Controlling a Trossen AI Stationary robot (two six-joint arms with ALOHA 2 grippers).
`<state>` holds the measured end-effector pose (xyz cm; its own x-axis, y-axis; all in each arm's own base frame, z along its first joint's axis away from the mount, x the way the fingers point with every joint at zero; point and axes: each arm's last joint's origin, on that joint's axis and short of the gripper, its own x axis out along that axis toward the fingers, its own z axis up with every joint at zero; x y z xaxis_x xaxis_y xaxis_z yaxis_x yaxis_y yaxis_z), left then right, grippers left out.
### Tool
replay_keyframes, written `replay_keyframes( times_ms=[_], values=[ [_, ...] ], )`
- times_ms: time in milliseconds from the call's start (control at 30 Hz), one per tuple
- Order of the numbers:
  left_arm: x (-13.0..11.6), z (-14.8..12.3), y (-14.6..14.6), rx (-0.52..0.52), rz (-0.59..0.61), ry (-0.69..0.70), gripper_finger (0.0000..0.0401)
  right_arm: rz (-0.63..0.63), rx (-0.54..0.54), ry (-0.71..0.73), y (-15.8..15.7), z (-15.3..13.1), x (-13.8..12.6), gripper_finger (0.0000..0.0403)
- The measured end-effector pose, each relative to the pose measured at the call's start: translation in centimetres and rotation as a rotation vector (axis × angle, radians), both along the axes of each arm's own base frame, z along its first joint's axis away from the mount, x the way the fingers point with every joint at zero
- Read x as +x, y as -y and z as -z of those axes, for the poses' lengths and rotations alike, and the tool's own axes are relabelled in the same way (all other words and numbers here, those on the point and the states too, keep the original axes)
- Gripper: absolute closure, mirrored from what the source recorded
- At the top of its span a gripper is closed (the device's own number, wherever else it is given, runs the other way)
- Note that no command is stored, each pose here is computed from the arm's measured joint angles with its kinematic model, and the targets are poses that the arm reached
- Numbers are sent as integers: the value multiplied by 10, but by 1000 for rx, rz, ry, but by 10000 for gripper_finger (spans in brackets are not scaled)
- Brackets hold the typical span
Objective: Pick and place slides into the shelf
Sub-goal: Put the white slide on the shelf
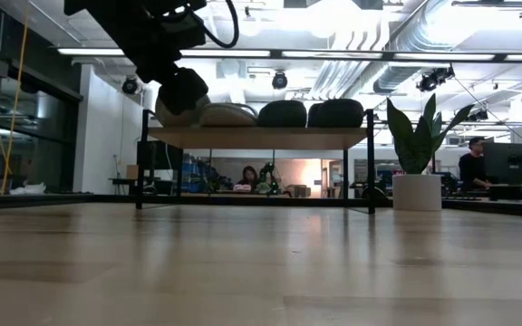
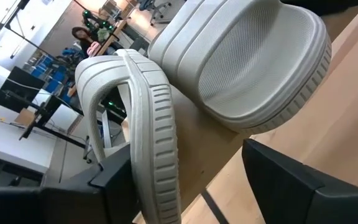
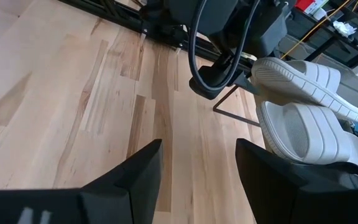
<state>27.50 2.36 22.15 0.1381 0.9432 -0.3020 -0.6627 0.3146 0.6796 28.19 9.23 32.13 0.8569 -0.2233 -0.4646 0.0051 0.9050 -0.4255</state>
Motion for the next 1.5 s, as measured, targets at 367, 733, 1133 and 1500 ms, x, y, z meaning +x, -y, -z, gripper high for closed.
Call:
replay_keyframes(
  times_ms=[367, 733, 1133, 1500],
  values=[
    [8, -15, 14, 6, 61, 13, 151, -4, 1, -3, 0, 1, 0, 208],
    [14, -41, 50, 96, 151, 52, 152, -14, 16, -7, -1, 1, 0, 208],
    [8, -49, 84, 243, 220, -2, 235, 117, 29, 21, 27, 8, 20, 208],
    [0, -77, 128, 244, 376, 17, 390, 211, 67, 45, 84, 16, 43, 208]
  ],
)
